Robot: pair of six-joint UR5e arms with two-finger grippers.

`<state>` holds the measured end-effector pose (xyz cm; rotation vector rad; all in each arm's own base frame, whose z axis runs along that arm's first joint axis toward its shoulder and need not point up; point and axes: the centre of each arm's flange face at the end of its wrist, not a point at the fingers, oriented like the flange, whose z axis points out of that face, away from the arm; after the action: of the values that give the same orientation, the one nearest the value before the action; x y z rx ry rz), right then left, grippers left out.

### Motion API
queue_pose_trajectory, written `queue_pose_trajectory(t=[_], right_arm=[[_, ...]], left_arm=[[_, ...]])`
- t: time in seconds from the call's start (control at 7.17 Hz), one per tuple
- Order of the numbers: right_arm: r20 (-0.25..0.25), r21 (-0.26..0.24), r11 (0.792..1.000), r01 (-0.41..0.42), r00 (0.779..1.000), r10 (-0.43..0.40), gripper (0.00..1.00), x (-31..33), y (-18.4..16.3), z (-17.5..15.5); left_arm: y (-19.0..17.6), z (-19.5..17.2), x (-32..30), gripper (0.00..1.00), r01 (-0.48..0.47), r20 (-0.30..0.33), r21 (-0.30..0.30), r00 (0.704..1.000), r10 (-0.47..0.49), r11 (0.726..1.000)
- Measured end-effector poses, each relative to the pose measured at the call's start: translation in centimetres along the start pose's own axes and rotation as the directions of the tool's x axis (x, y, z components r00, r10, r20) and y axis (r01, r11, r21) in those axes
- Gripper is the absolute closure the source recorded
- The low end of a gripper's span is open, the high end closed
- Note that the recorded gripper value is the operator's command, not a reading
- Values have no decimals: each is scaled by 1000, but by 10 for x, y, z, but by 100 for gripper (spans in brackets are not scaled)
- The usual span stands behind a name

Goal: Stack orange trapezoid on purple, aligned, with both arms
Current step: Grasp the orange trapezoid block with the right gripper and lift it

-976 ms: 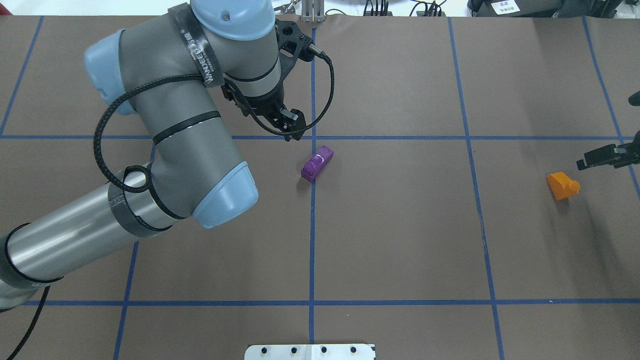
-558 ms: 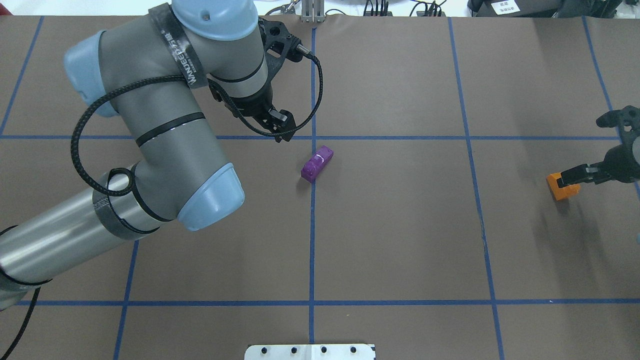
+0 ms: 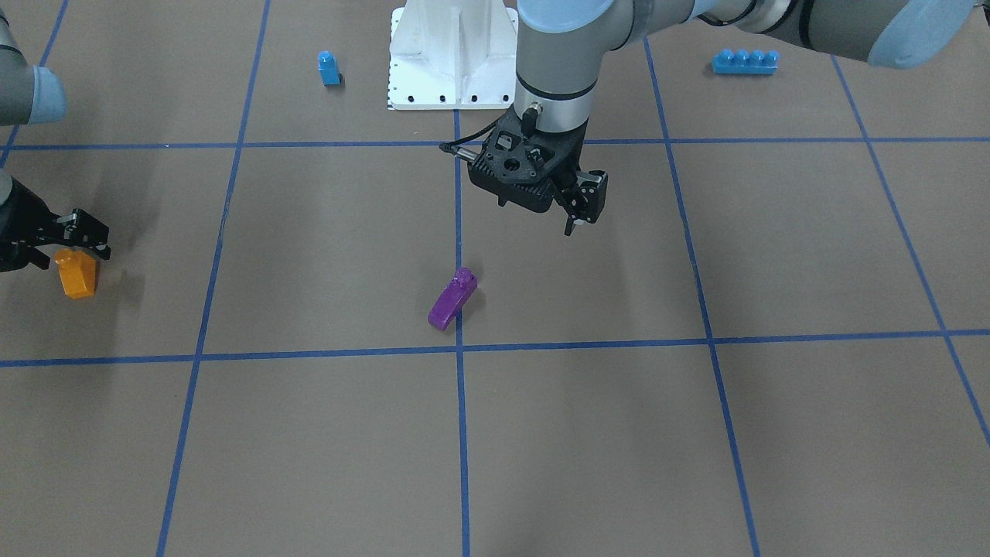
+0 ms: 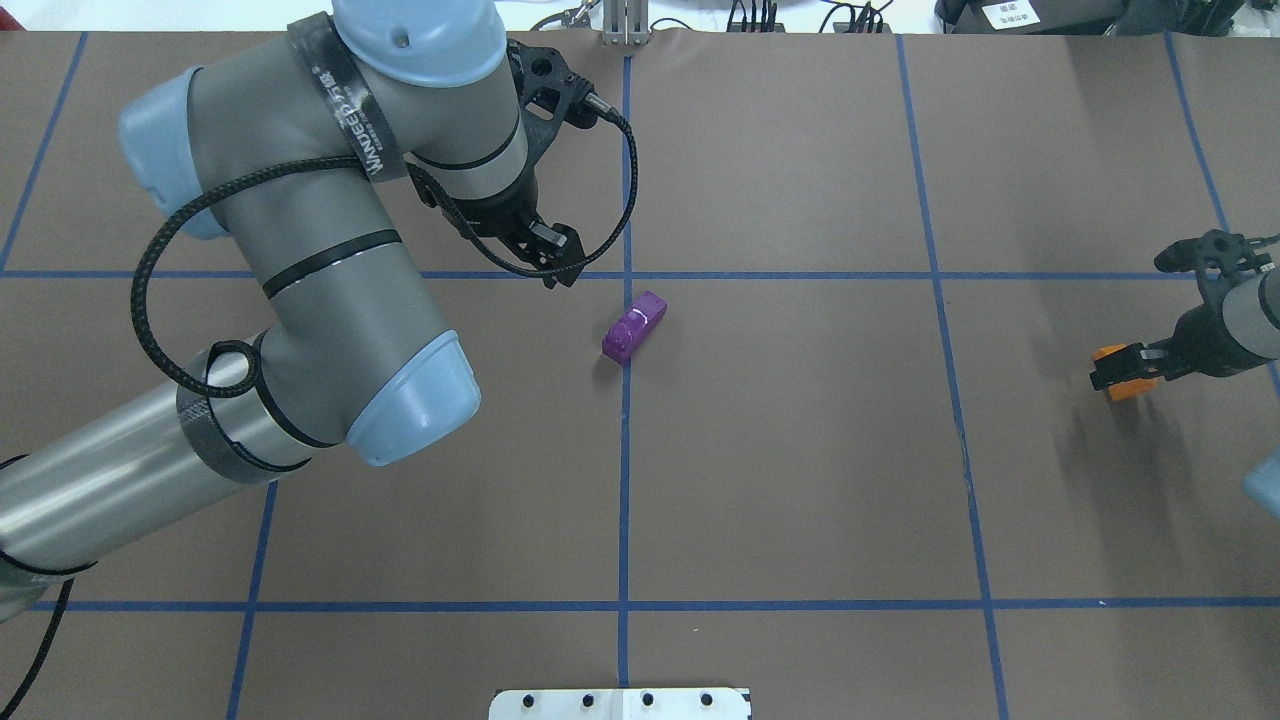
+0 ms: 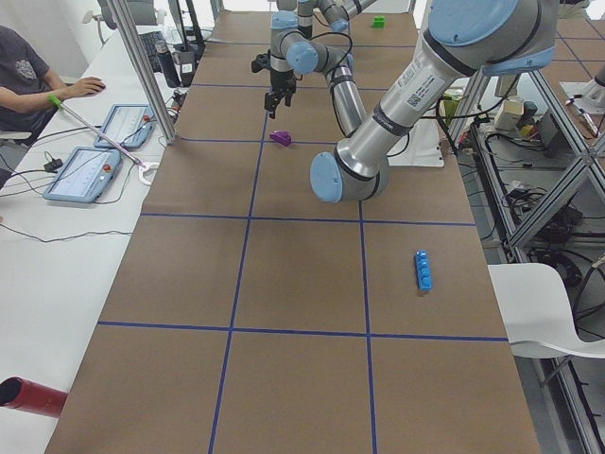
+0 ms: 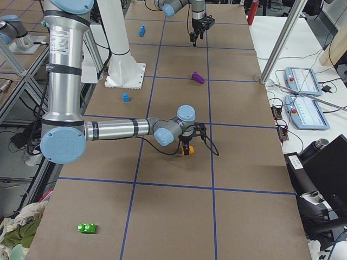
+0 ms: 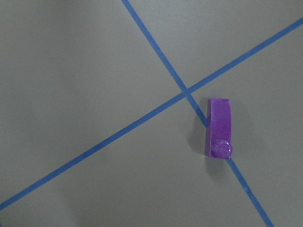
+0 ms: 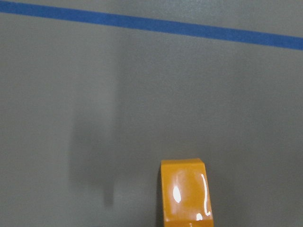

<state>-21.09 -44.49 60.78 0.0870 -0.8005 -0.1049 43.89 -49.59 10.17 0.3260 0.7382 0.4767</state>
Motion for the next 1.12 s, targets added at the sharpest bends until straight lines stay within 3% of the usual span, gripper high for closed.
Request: queue_pose_trajectory(t=[0.28,0.42,0.56,0.7,1.12], right_arm=[[-10,-9,1000,-3,1000,3,27,4,-5,10],[-13,-12,1000,-5,1000,5,51,5,-7,13],[-13,-15,1000,-3,1000,3,91,6,-8,14],[-11,-18,1000,13,1000,-13,100,6,-8,15],[1,-20,999,46,999,-46,100,10,-10,8]], left_arm=[[1,1,0,0,1,0,-2,1000,-1,1000],[1,2,0,0,1,0,-3,1000,-1,1000],[1,2,0,0,2,0,-3,1000,-2,1000],[1,2,1,0,3,0,-3,1000,-3,1000],[1,3,1,0,8,0,-3,1000,-8,1000]])
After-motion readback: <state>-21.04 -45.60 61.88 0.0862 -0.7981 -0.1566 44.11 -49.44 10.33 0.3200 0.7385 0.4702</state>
